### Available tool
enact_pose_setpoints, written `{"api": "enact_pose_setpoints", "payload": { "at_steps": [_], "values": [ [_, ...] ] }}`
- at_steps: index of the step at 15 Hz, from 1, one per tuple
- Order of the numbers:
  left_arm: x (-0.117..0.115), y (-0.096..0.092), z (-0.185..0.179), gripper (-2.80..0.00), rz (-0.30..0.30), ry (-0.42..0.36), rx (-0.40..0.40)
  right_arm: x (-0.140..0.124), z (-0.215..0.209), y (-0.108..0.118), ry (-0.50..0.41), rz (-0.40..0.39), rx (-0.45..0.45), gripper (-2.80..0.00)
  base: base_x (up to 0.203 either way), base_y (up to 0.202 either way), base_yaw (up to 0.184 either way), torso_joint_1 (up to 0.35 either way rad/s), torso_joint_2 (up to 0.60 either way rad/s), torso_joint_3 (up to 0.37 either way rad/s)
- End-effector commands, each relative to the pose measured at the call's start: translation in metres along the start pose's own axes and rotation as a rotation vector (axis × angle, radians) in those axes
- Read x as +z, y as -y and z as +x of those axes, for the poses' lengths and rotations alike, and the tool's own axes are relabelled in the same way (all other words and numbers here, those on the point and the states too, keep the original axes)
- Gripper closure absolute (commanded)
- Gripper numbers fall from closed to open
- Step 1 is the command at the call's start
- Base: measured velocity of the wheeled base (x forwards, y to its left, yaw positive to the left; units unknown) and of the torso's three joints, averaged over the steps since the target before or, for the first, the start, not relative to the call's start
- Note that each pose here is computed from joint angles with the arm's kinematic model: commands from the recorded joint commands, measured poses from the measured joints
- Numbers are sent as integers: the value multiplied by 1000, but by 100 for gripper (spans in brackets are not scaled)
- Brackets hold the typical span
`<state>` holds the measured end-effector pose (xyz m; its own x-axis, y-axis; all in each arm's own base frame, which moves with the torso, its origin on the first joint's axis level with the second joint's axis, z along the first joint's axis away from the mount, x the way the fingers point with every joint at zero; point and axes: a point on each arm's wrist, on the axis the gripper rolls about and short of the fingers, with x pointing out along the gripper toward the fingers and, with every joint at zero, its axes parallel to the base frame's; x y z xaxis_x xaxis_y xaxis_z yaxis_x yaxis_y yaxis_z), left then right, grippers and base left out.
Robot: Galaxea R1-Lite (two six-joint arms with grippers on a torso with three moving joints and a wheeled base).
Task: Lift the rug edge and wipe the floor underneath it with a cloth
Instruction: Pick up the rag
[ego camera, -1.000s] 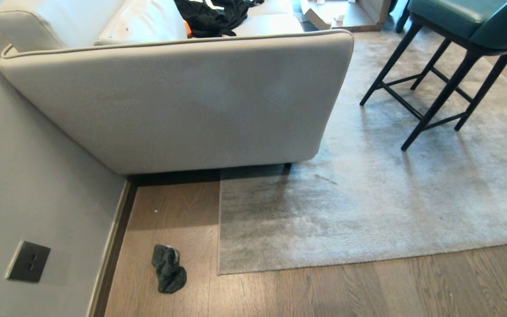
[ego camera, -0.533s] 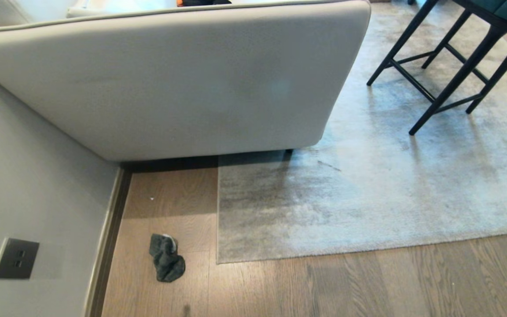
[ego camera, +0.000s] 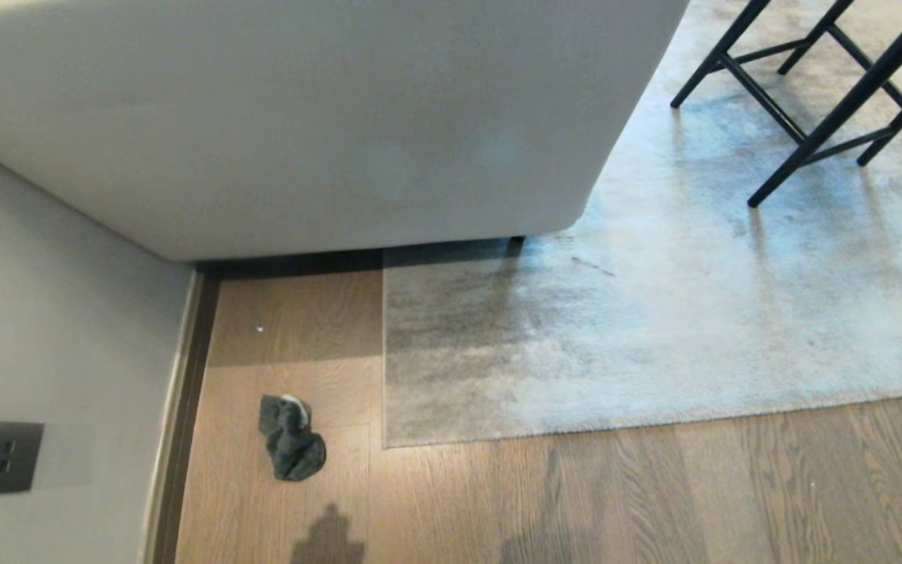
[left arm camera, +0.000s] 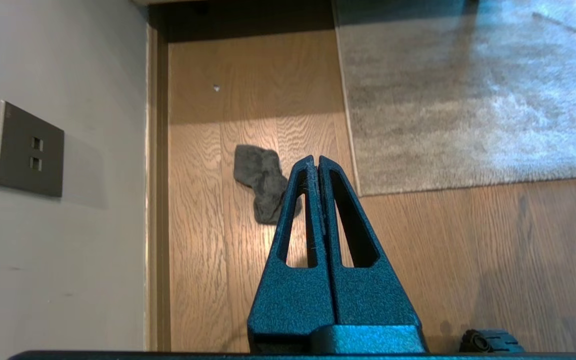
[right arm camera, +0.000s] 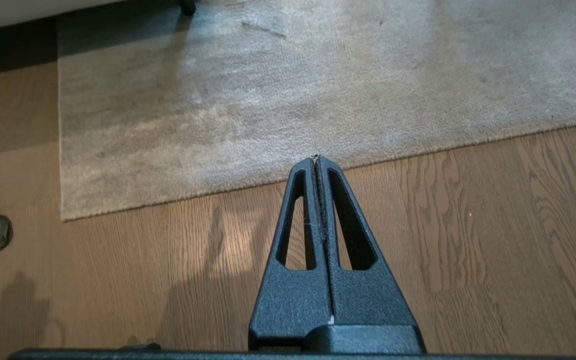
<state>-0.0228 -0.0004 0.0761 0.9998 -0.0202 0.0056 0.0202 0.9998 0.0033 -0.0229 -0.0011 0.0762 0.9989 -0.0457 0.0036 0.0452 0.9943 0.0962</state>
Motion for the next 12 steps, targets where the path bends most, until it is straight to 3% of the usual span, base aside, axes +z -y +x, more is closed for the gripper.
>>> {"api": "enact_pose_setpoints", "payload": {
  "at_steps": [1,12],
  "values": [
    [0,0,0,0,0,0,-1,0,0,0,-1,0,0,0,0,0,0,-2,3,-194],
    [0,0,0,0,-12,0,0,0,0,0,-1,0,0,0,0,0,0,2,1,-197]
  ]
}}
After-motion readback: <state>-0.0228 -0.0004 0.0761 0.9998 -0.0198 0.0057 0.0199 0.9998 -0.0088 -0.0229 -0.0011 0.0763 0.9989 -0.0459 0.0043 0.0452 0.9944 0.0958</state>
